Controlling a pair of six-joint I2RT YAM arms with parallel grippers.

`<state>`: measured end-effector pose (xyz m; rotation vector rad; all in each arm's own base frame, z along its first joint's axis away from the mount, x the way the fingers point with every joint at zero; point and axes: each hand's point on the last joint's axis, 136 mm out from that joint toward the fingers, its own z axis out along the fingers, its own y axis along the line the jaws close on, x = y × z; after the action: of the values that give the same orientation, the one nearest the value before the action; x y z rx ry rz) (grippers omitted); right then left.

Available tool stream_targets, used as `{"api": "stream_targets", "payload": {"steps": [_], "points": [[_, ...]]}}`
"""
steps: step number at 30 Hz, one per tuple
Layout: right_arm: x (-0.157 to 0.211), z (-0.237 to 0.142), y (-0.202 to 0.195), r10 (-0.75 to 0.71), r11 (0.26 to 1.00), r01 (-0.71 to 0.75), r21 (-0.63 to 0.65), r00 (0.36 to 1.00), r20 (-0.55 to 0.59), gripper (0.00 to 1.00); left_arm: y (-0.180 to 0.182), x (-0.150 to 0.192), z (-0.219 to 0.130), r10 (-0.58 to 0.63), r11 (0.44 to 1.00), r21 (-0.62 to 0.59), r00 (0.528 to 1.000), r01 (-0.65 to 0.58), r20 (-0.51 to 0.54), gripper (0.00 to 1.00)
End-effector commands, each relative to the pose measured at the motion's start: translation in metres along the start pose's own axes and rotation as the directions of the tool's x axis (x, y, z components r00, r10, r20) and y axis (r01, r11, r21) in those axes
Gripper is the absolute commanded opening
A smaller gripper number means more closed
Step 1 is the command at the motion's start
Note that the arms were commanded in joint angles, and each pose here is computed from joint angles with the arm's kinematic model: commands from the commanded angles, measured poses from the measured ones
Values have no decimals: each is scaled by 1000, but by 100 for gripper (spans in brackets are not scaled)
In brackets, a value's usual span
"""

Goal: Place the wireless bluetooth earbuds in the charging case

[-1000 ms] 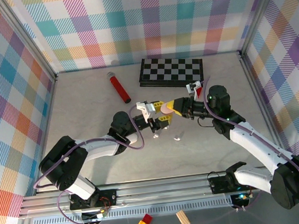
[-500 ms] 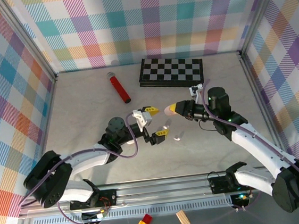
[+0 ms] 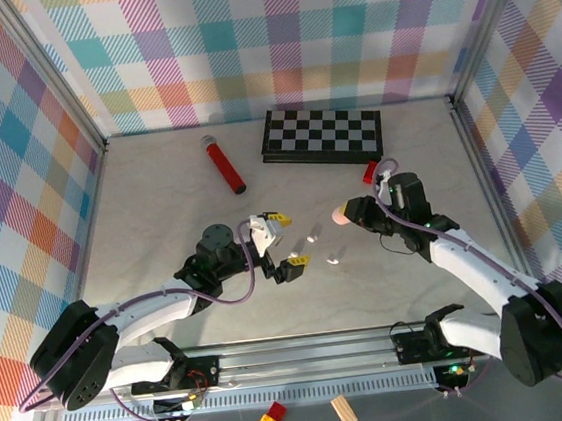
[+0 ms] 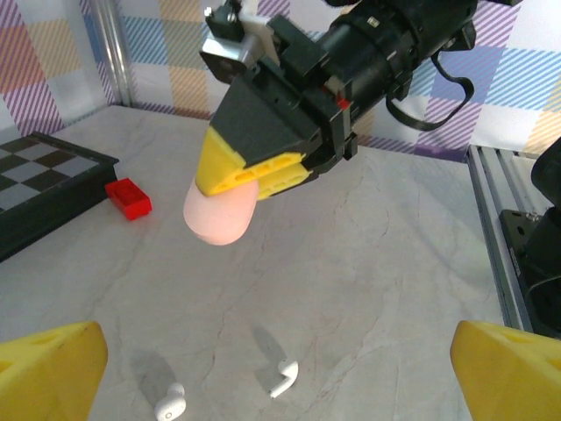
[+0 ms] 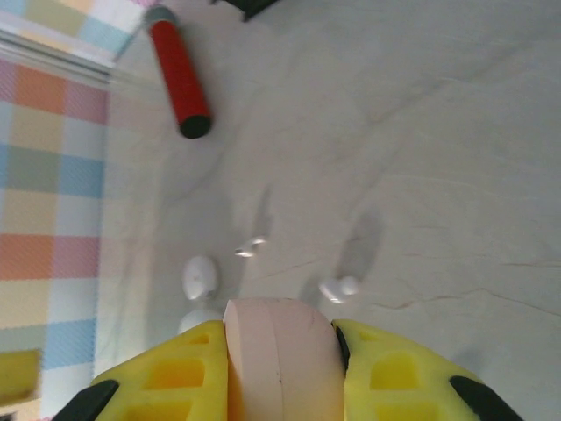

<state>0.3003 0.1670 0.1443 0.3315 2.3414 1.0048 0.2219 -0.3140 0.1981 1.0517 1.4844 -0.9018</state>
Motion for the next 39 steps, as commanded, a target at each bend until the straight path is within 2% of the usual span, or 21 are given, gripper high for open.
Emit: {"api": "stream_targets", "payload": {"steps": [1, 10, 15, 25, 35, 36, 39], "points": [[-10, 9, -20, 4, 999, -6, 53, 999, 43, 0, -4, 4, 0, 17, 1000, 13, 1000, -17, -14, 100], [-23, 40, -50, 43, 992, -48, 119, 998, 43, 0, -3, 7, -1, 14, 1000, 5, 1000, -13, -18, 100], [-32, 56, -68, 22, 979, -30, 201, 999, 39, 0, -4, 8, -4, 13, 1000, -1, 1000, -13, -17, 100], [-48, 91, -87, 94, 972, -98, 212, 995, 28, 0, -4, 14, -10, 14, 1000, -21, 1000, -14, -25, 100], [-52, 107, -99, 116, 963, -115, 245, 993, 13, 0, 1, 22, -13, 29, 998, -59, 998, -32, -53, 100], [-52, 107, -101, 117, 961, -117, 251, 993, 15, 1, 2, 21, -12, 30, 998, -58, 998, -33, -57, 100], [-54, 106, -102, 113, 960, -113, 258, 993, 15, 24, 3, 22, -12, 33, 997, -62, 997, -37, -66, 100]]}}
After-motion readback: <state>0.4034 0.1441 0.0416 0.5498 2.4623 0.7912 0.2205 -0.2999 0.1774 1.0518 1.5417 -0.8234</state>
